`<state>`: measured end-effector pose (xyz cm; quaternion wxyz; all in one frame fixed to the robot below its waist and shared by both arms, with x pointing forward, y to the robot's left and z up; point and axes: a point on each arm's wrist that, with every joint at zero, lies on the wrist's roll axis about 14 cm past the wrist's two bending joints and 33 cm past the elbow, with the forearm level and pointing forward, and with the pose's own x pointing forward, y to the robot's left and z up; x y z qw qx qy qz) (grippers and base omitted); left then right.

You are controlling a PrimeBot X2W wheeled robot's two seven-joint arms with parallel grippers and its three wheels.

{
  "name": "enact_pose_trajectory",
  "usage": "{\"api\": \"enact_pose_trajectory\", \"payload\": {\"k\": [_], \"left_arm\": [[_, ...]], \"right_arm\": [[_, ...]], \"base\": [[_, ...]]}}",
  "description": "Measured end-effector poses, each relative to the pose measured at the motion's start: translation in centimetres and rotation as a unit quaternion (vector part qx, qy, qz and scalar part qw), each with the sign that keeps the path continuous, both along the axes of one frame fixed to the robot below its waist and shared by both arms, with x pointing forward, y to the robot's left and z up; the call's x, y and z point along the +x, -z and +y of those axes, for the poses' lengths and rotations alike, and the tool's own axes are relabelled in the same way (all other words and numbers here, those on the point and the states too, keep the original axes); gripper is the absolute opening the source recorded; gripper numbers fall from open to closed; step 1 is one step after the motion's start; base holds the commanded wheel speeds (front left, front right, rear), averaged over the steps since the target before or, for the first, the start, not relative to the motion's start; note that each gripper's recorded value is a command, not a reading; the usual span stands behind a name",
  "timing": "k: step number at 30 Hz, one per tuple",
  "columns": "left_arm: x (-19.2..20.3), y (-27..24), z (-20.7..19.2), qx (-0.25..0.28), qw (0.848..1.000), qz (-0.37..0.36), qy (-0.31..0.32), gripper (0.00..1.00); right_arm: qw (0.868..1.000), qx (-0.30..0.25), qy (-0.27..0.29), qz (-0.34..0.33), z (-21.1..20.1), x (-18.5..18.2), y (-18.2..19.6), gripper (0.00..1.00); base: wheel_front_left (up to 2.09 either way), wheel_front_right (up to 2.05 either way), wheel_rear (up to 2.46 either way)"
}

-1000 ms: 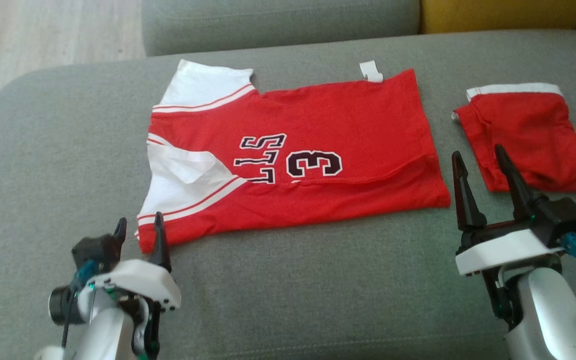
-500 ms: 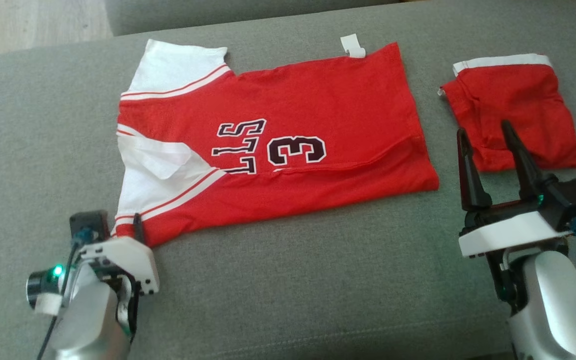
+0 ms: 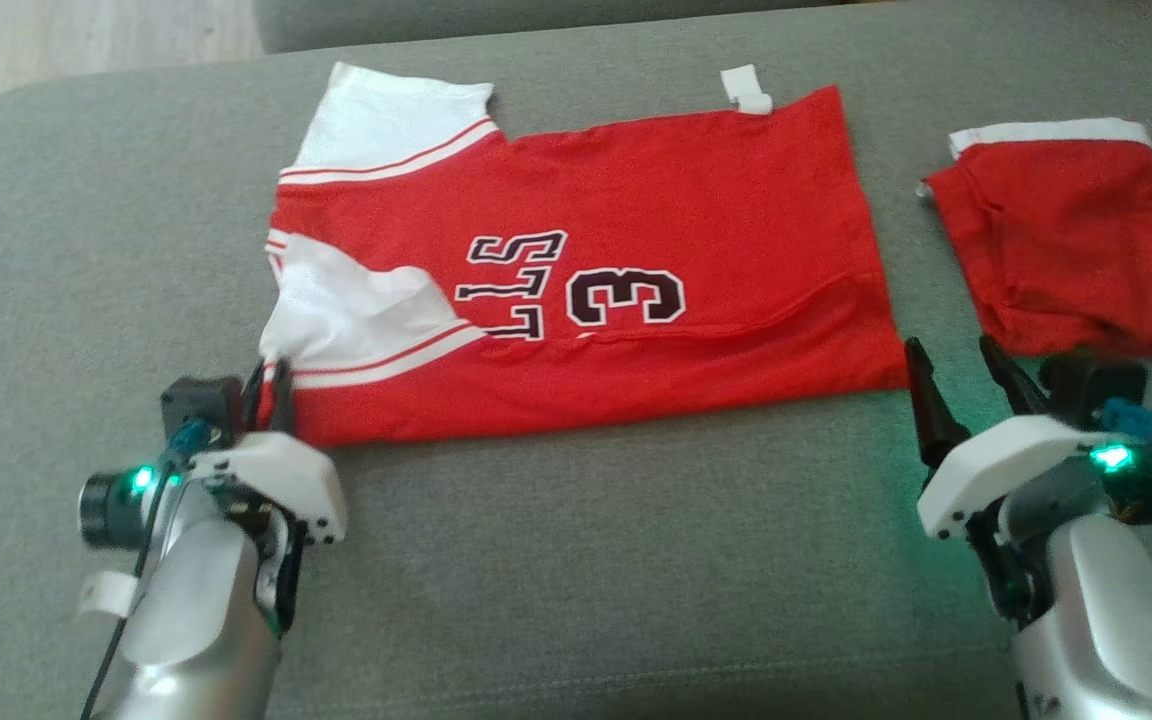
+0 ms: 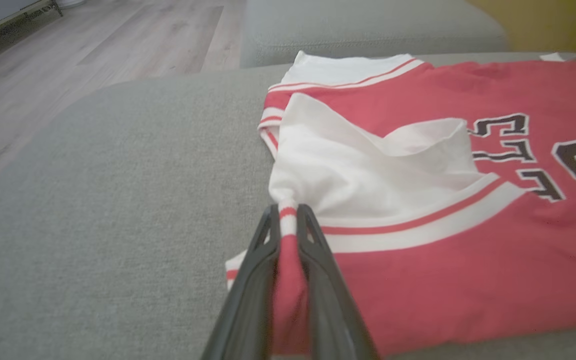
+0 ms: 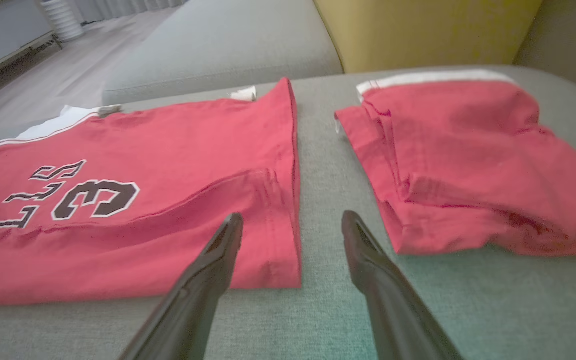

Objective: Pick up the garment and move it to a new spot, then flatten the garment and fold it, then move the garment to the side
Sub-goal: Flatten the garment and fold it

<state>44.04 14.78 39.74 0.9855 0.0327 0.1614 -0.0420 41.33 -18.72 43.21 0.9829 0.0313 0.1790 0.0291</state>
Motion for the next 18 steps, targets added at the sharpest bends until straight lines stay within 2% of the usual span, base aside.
{"api": "enact_pose_trajectory", "payload": {"k": [10,18], "left_arm": [[1.5,-6.5,-1.4,-0.014,0.993,-0.113,0.031,0.00],[0.8,-6.5,-1.5,-0.017,0.992,-0.118,0.037,0.00]], "right_arm": [[0.991,0.051,0.019,0.120,0.6,1.7,4.6,1.00],[0.984,0.072,0.009,0.164,2.4,2.9,6.6,1.00]], "base": [[0.00,0.00,0.00],[0.00,0.00,0.00]]}}
